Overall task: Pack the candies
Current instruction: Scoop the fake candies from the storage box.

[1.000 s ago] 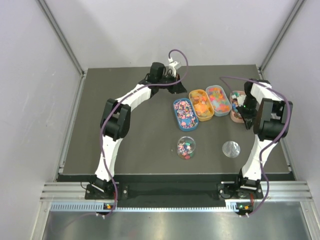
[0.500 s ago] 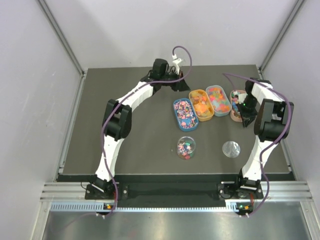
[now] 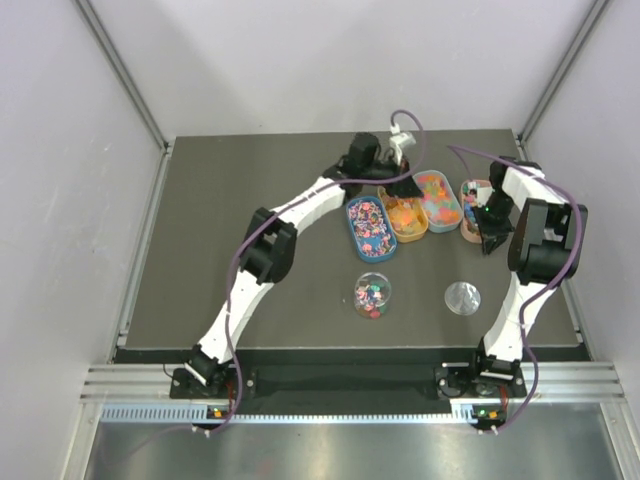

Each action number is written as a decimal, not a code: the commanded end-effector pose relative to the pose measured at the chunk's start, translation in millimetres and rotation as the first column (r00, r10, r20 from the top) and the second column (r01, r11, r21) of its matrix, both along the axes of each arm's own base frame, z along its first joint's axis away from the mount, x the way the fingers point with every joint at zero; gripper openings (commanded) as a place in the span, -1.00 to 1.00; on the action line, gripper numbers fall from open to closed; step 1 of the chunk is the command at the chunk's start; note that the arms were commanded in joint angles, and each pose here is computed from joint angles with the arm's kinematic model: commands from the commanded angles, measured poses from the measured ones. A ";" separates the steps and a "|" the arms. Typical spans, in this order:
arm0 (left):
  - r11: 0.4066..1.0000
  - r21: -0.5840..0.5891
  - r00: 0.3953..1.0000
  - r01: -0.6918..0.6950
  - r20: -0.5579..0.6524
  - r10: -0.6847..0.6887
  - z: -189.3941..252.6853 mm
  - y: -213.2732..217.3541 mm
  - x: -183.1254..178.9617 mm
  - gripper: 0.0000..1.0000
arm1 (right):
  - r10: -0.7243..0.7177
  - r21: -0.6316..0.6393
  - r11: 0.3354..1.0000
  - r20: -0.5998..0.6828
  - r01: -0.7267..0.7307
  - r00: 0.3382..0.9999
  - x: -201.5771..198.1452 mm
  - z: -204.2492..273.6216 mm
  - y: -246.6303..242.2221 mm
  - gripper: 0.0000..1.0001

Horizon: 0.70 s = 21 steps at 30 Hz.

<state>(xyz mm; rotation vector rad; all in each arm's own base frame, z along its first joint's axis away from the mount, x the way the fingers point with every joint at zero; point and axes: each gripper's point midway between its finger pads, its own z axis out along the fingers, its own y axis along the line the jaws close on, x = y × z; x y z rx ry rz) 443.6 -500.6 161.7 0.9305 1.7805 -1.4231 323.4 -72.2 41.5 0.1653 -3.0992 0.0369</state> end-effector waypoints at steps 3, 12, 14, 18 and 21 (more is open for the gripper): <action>0.995 -0.099 0.997 0.022 0.074 -0.015 19.9 -41.4 -11.0 -1.00 | -0.039 -0.012 0.999 0.093 0.041 0.995 20.7 16.4 -9.4 -1.00; 0.986 -0.149 0.976 -0.081 0.188 0.109 4.5 -79.5 2.3 -0.20 | -0.043 0.009 0.999 0.089 0.042 0.995 -6.5 24.8 -1.1 -1.00; 0.982 -0.149 0.967 -0.117 0.208 0.147 -0.1 -81.9 8.1 0.00 | -0.045 0.015 0.999 0.077 0.044 0.996 -13.4 22.4 1.1 -1.00; 0.979 -0.128 0.953 -0.157 0.239 0.184 -2.8 -79.5 15.9 0.14 | -0.034 0.013 0.999 0.086 0.033 0.996 -14.8 24.4 0.9 -1.00; 0.989 -0.075 0.964 -0.124 0.229 0.138 -16.0 -75.6 7.7 0.11 | -0.021 0.016 1.000 0.077 0.019 0.997 -12.2 22.0 0.2 -1.00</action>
